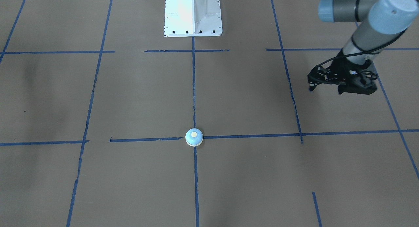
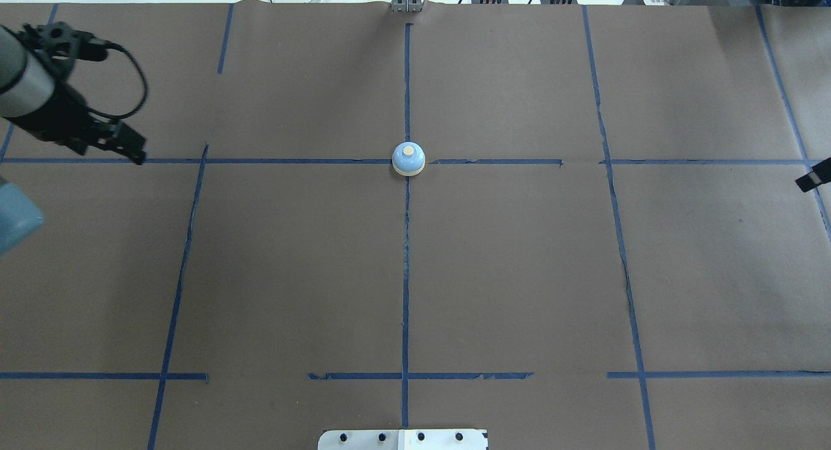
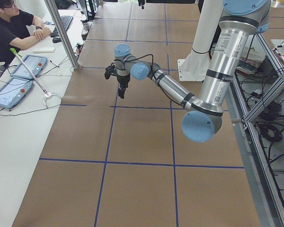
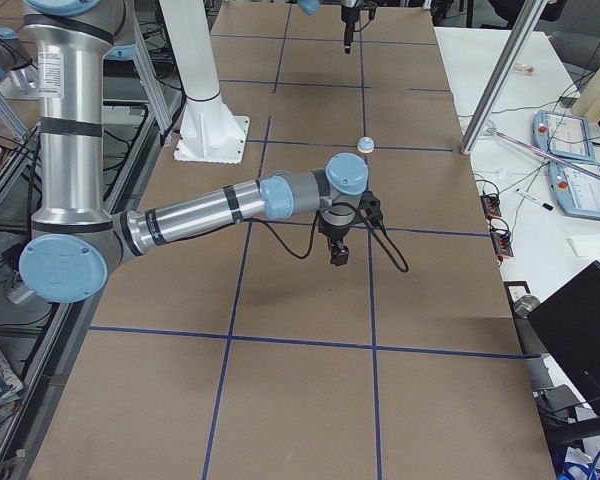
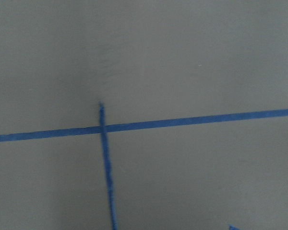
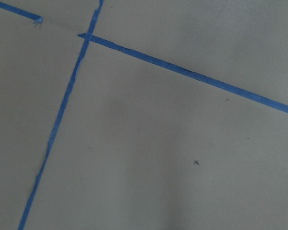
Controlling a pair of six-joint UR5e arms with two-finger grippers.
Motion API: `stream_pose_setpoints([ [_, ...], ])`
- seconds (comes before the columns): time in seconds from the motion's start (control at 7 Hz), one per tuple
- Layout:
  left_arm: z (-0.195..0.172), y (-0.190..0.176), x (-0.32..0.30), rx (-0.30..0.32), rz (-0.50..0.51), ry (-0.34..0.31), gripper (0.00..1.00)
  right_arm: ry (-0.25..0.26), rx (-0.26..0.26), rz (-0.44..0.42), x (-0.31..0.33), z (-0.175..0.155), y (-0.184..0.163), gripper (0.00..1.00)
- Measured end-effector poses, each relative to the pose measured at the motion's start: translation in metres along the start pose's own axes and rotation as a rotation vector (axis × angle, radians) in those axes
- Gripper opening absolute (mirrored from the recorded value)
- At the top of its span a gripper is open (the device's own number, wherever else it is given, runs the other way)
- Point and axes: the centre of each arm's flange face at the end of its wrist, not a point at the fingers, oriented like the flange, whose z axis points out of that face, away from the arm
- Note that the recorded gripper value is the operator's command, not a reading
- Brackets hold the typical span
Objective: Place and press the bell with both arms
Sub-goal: 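Withdraw the left arm while the right arm swings in toward the bell, then move the right gripper above the bell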
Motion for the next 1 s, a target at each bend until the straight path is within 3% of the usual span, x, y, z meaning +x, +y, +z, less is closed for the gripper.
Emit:
stream_pose_setpoints([
  [0.29, -0.014, 0.056, -0.132, -0.027, 0.056, -0.077, 1.0, 0.0, -0.002, 0.002, -0.076, 0.015, -0.058, 1.0],
  [0.57, -0.043, 0.12, -0.247, -0.029, -0.018, -0.127, 1.0, 0.005, 0.005, 0.04, -0.175, 0.037, -0.109, 1.0],
  [0.71, -0.056, 0.147, -0.282, -0.036, -0.046, -0.11, 1.0, 0.011, 0.015, 0.058, -0.222, 0.047, -0.125, 0.99],
  [0.86, -0.064, 0.17, -0.303, -0.049, -0.075, -0.068, 1.0, 0.02, 0.028, 0.08, -0.262, 0.057, -0.136, 0.92],
  [1.0, -0.066, 0.187, -0.314, -0.055, -0.104, -0.04, 1.0, 0.034, 0.039, 0.114, -0.3, 0.069, -0.152, 0.7],
])
